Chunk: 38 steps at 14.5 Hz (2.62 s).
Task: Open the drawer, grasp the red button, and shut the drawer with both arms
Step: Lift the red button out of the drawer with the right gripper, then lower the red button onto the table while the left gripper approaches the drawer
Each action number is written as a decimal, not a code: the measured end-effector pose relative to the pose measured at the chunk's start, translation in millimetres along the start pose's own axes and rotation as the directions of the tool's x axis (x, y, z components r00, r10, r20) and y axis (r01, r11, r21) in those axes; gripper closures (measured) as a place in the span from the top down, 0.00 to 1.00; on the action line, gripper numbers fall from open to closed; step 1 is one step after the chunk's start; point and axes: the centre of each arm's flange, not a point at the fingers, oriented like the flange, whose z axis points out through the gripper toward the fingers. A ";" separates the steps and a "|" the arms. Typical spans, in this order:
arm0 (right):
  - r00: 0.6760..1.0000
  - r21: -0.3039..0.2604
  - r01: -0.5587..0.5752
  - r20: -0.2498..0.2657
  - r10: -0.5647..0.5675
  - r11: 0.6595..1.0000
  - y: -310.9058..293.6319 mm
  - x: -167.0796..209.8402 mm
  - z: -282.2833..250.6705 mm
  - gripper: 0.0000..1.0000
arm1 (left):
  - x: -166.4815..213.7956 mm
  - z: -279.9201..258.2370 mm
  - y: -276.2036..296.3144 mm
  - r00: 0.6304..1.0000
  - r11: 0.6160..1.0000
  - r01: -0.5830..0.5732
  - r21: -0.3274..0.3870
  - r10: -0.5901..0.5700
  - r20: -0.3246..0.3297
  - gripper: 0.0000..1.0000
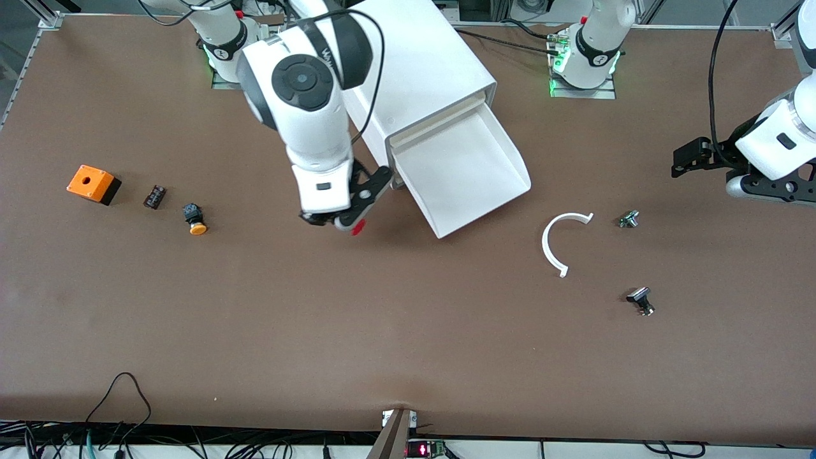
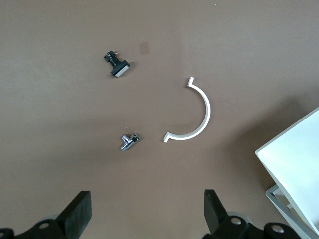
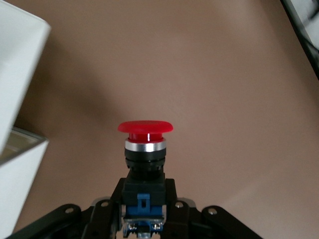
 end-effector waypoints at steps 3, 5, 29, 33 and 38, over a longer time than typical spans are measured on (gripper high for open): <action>0.990 -0.001 -0.128 0.051 0.128 0.992 53.0 -39.0 21.9 0.33 | 0.5 -0.3 2.0 1.000 1.000 -0.003 0.000 0.003 -0.003 1.00; 0.958 0.007 -0.269 0.101 0.267 0.963 83.0 -67.0 44.4 0.33 | 2.3 -0.8 3.4 1.000 1.000 -0.006 0.000 0.006 -0.014 1.00; 0.844 0.032 -0.536 0.019 0.536 0.843 62.7 -188.7 273.5 1.00 | 20.8 26.1 5.0 1.000 0.999 -0.018 -0.042 0.018 0.002 1.00; 0.826 0.029 -0.564 0.027 0.563 0.825 85.7 -165.3 215.8 1.00 | 32.0 52.8 3.3 0.993 0.992 -0.107 -0.062 0.110 0.042 1.00; 0.809 0.021 -0.587 0.066 0.584 0.810 113.8 -145.0 145.3 1.00 | 50.9 96.9 19.2 0.987 0.983 -0.113 -0.147 0.127 0.096 0.99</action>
